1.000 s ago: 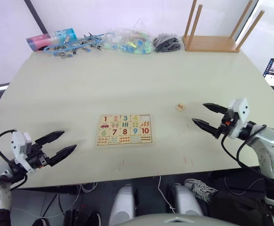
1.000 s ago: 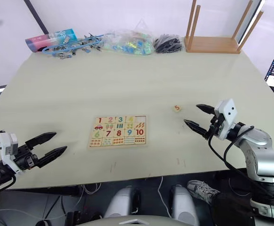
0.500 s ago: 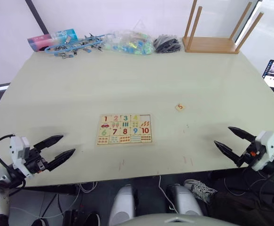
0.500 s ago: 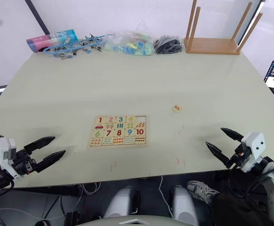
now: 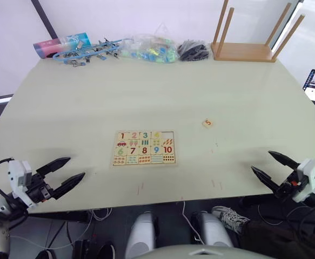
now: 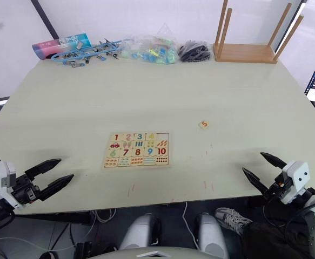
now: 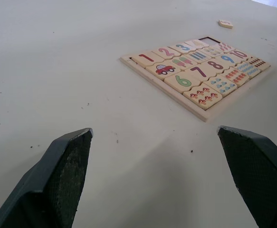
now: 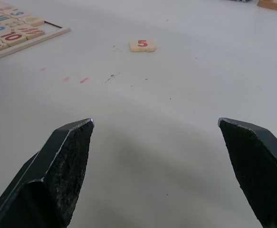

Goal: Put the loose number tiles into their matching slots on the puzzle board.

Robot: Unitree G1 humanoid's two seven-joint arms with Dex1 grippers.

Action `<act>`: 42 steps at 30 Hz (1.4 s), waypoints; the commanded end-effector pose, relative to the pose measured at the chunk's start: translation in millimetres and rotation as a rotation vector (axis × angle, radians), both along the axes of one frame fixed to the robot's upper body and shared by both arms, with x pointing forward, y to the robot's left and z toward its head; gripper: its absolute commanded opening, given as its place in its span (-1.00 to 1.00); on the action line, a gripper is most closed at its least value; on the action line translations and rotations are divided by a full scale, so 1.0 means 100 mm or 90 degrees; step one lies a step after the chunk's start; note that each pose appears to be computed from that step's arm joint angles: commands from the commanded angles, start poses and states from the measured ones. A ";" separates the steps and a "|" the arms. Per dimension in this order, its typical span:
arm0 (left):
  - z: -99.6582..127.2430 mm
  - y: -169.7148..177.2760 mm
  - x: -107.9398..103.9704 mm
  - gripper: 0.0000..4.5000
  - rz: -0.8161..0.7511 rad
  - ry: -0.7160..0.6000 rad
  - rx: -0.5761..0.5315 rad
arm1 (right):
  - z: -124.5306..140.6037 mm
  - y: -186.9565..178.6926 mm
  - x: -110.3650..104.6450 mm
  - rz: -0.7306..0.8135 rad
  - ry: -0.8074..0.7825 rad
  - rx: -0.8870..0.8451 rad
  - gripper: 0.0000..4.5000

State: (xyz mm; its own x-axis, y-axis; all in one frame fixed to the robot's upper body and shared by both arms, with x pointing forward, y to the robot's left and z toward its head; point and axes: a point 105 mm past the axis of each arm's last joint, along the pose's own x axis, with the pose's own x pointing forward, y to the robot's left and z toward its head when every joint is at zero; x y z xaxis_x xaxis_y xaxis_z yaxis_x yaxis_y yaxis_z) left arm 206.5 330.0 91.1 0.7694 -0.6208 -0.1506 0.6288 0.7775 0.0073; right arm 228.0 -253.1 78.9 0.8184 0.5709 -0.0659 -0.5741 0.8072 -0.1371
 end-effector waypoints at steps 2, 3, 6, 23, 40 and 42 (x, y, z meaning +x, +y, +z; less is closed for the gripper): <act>0.12 0.01 -0.01 1.00 0.000 -0.037 0.009 | 0.08 -0.02 0.00 0.007 -0.029 -0.013 0.96; 0.12 0.00 -0.02 1.00 0.000 -0.037 0.009 | 0.08 -0.02 0.00 0.007 -0.029 -0.013 0.96; 0.12 0.00 -0.02 1.00 -0.002 -0.037 0.009 | 0.08 -0.02 0.00 0.011 -0.030 -0.014 0.96; 0.12 -0.05 -0.02 1.00 -0.010 -0.039 0.008 | 0.11 0.00 0.05 0.028 -0.036 -0.019 0.96; 0.14 -0.17 0.06 1.00 -0.054 -0.047 0.005 | 0.29 0.20 0.29 0.052 -0.041 -0.013 0.96; 0.15 -0.17 0.07 1.00 -0.059 -0.049 0.005 | 0.30 0.24 0.33 0.054 -0.040 -0.013 0.96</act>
